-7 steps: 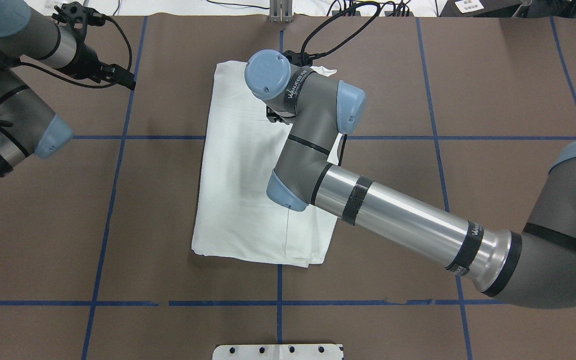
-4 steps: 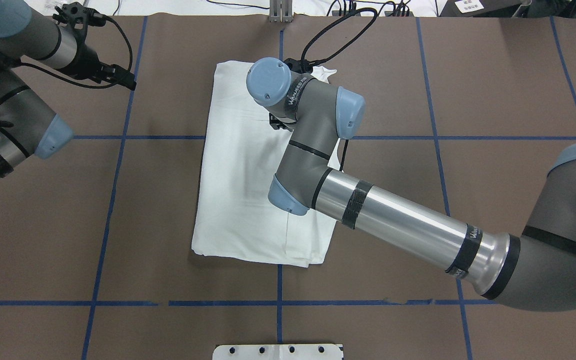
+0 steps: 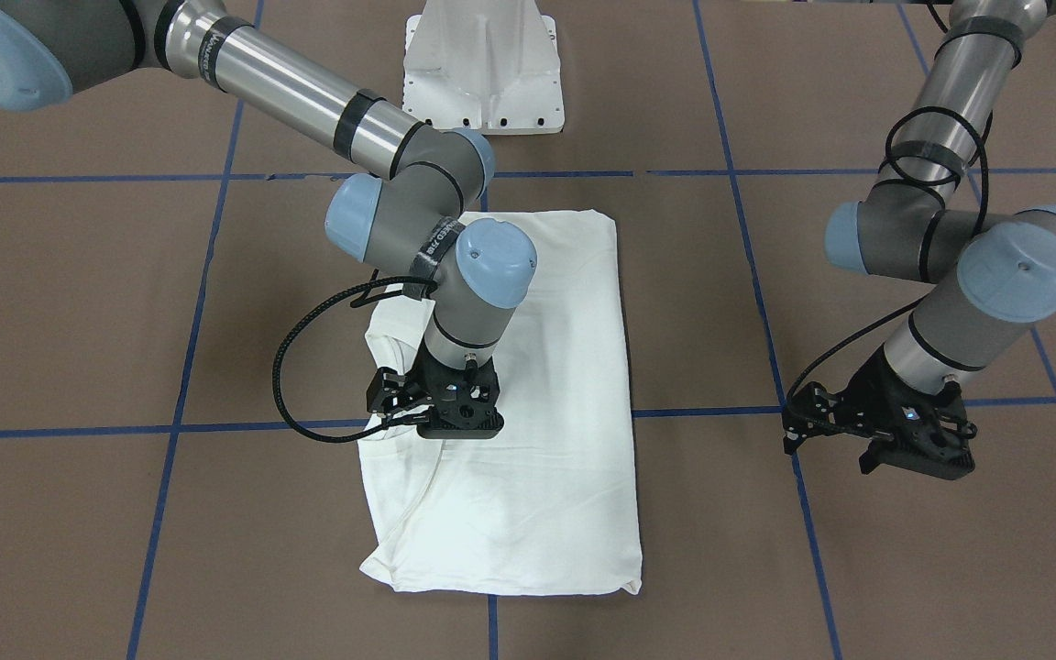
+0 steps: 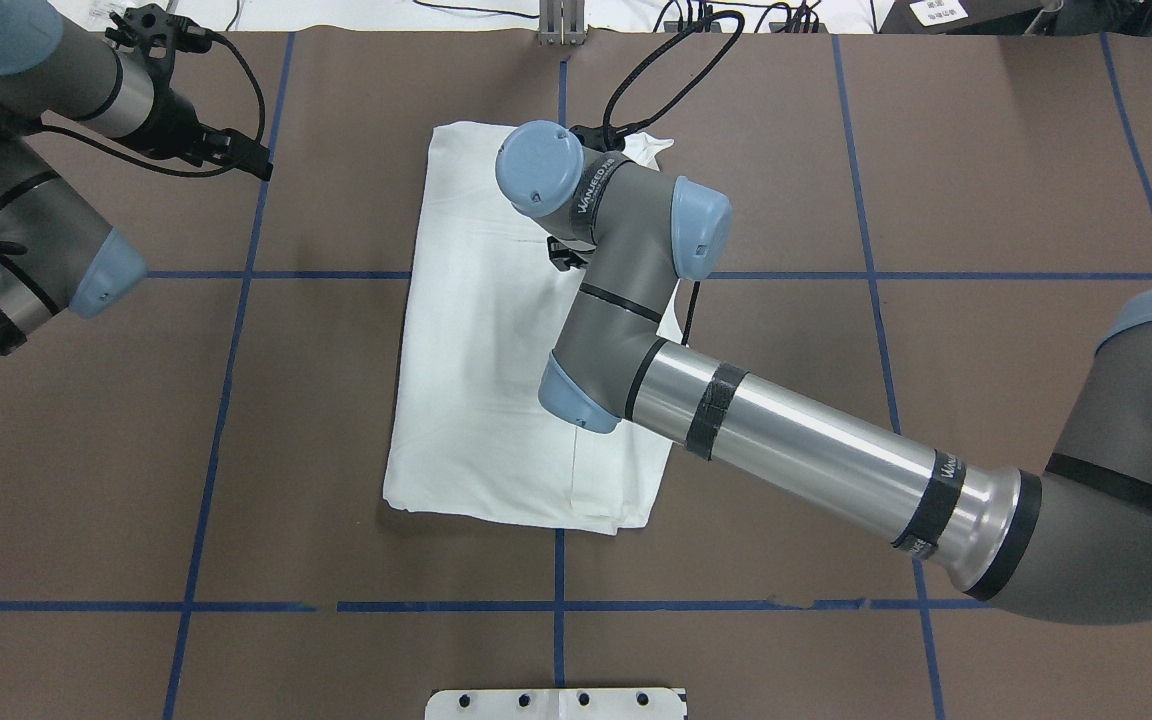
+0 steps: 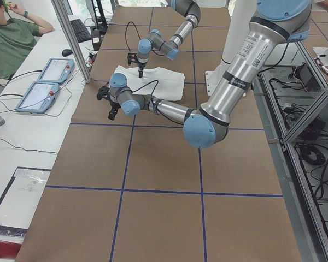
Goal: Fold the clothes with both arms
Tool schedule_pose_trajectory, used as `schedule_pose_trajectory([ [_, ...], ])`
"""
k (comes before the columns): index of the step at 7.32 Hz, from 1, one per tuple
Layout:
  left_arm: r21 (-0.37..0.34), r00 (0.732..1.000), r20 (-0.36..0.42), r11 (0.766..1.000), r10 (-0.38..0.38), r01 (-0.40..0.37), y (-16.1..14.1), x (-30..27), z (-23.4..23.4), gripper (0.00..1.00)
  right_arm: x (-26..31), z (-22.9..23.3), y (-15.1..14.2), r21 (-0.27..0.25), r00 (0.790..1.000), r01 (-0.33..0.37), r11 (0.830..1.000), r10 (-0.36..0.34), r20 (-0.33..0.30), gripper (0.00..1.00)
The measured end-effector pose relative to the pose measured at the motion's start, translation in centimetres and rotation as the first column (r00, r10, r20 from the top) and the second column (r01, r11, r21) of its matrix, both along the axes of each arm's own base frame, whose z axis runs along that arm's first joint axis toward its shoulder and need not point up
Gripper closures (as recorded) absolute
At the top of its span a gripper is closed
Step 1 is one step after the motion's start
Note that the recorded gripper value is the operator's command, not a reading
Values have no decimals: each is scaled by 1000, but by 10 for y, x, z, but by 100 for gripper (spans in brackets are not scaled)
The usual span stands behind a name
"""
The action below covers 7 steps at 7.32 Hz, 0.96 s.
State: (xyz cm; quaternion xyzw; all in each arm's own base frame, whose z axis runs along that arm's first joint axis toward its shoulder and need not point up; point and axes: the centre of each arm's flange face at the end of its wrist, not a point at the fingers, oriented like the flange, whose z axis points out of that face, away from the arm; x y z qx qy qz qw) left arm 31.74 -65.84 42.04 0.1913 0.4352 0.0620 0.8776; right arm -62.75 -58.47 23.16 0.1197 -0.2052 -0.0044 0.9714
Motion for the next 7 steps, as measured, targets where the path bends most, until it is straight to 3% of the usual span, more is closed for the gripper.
schedule_pose_trajectory([
  [3,1,1000,0,1000,0,0,0,0,0,0,15,7,-9,6,996,62,998,-61,-63,0],
  [7,1,1000,-4,1000,-3,3,0,-1,-3,0,81,63,-31,8,966,193,981,-188,-179,0],
])
